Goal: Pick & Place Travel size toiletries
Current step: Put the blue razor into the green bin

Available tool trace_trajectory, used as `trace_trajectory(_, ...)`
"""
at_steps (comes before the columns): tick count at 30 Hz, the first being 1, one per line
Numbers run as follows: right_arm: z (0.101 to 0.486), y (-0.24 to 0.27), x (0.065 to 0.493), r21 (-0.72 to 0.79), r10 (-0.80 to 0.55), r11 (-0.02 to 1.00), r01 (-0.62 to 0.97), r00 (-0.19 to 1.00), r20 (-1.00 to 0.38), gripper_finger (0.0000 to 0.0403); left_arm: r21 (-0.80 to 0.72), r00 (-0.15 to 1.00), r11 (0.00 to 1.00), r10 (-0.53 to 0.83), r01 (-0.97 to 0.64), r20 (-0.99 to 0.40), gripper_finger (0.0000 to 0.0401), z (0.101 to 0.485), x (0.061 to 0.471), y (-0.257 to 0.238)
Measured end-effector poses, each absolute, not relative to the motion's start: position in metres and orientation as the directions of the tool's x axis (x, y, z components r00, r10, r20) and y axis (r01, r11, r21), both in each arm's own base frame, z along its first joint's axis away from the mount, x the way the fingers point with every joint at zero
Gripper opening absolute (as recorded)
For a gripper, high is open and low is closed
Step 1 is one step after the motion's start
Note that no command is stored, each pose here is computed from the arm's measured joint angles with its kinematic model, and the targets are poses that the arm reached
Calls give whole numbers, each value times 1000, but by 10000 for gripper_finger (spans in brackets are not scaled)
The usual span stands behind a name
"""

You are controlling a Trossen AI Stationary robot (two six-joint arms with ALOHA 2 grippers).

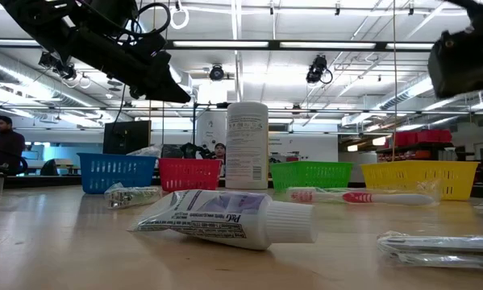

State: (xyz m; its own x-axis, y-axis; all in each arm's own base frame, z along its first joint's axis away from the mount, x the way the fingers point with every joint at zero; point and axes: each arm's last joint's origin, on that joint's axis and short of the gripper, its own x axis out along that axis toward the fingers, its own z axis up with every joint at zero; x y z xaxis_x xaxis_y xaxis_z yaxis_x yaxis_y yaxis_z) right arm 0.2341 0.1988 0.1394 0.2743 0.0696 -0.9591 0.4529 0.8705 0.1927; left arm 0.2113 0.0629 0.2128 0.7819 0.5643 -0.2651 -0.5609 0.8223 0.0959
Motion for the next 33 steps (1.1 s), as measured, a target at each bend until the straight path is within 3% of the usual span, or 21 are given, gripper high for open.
trace_trajectory(5,135,199,237,145,31,923,355,309,-951,109,97,782,822,565,-561,-265,110,213,211,63)
trace_trajectory(9,128,200,238,151,37,896,417,268,-963,97,100,781,822,565,-561,-265,110,213,211,63)
trace_trajectory(15,139,191,246,203,31,836,510,324,-945,97,132,780,822,567,-553,-264,110,213,211,63)
trace_trajectory(25,141,185,247,252,174,789,560,190,-966,97,100,786,827,558,-553,-267,110,213,211,63)
trace_trajectory(33,139,174,242,152,116,815,559,101,-988,97,97,786,827,558,-554,-267,110,213,211,63)
